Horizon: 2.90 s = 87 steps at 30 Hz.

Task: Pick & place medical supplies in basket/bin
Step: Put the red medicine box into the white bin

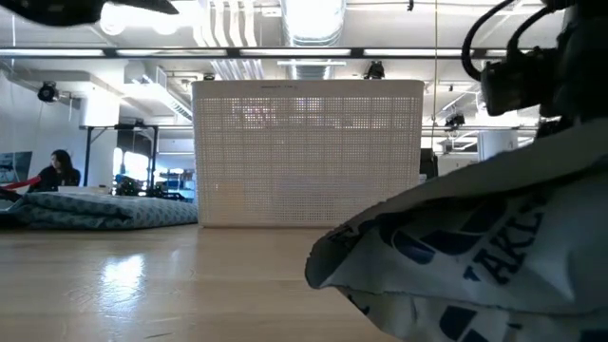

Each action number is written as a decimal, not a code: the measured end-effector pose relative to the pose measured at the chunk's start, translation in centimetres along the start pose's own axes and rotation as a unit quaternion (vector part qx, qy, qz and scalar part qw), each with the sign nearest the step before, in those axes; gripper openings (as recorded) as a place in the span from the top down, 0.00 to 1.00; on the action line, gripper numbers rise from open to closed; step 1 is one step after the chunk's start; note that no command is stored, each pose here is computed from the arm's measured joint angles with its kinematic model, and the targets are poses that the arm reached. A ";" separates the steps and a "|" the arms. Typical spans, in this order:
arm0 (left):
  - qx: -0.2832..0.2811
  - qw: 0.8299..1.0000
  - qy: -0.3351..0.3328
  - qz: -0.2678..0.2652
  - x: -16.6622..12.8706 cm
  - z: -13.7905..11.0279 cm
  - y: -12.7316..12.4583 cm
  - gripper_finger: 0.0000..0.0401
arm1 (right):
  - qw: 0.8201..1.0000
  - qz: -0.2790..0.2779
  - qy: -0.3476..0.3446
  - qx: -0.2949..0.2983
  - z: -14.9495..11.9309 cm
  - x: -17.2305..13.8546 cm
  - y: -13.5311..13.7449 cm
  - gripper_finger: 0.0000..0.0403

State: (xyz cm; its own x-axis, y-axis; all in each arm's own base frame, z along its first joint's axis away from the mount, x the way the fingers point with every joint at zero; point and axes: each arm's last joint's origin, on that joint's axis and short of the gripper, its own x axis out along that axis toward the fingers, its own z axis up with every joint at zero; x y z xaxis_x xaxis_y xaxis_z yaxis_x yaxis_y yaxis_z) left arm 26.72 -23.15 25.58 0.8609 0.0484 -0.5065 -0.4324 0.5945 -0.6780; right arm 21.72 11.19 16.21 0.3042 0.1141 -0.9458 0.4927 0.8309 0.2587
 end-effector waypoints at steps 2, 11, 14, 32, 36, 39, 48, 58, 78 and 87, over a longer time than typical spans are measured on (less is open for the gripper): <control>-0.010 1.000 0.018 0.003 0.1 -0.3 0.4 0.09 | 1.000 0.021 -0.017 0.007 0.4 0.5 0.6 0.28; -0.014 0.999 0.030 0.013 0.4 -0.7 1.2 0.09 | 0.997 0.072 -0.039 -0.004 1.1 3.1 2.2 0.28; -0.011 0.999 0.031 0.017 0.5 -0.8 1.5 0.09 | 0.997 0.069 -0.038 -0.007 1.2 3.7 2.4 0.27; -0.028 0.999 0.032 0.025 0.6 -1.0 2.2 0.09 | 0.977 -0.160 -0.139 0.023 6.7 2.1 2.3 0.33; -0.031 0.999 0.031 0.022 0.5 -0.9 1.9 0.09 | 0.977 -0.155 -0.145 -0.005 7.8 0.4 3.7 0.32; -0.033 0.999 0.028 0.021 0.5 -0.9 1.9 0.09 | 0.977 -0.145 -0.154 -0.036 8.5 -0.4 4.6 0.29; -0.082 0.996 0.011 0.024 1.1 -0.1 1.9 0.09 | 0.994 -0.085 -0.030 -0.055 8.0 -1.0 3.7 0.28; -0.120 0.991 -0.040 0.036 3.3 3.2 2.5 0.09 | 0.995 -0.066 -0.031 -0.066 3.6 -3.4 -2.5 0.31; -0.288 0.949 -0.092 0.084 13.9 3.5 5.4 0.09 | 0.990 0.048 -0.119 0.050 3.0 1.9 -7.9 0.31; -0.270 0.951 -0.134 0.067 18.9 6.4 6.0 0.09 | 0.972 0.150 -0.107 0.147 5.1 4.0 -9.7 0.32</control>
State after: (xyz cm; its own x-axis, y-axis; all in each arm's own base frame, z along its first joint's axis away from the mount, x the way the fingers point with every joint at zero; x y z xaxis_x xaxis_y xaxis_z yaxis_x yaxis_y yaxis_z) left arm 42.09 -13.53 15.32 0.7949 0.3411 -0.5018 -0.5548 0.0739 -0.8287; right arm 22.32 0.77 10.88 0.6171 0.1842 -0.7650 0.5585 0.5822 0.5908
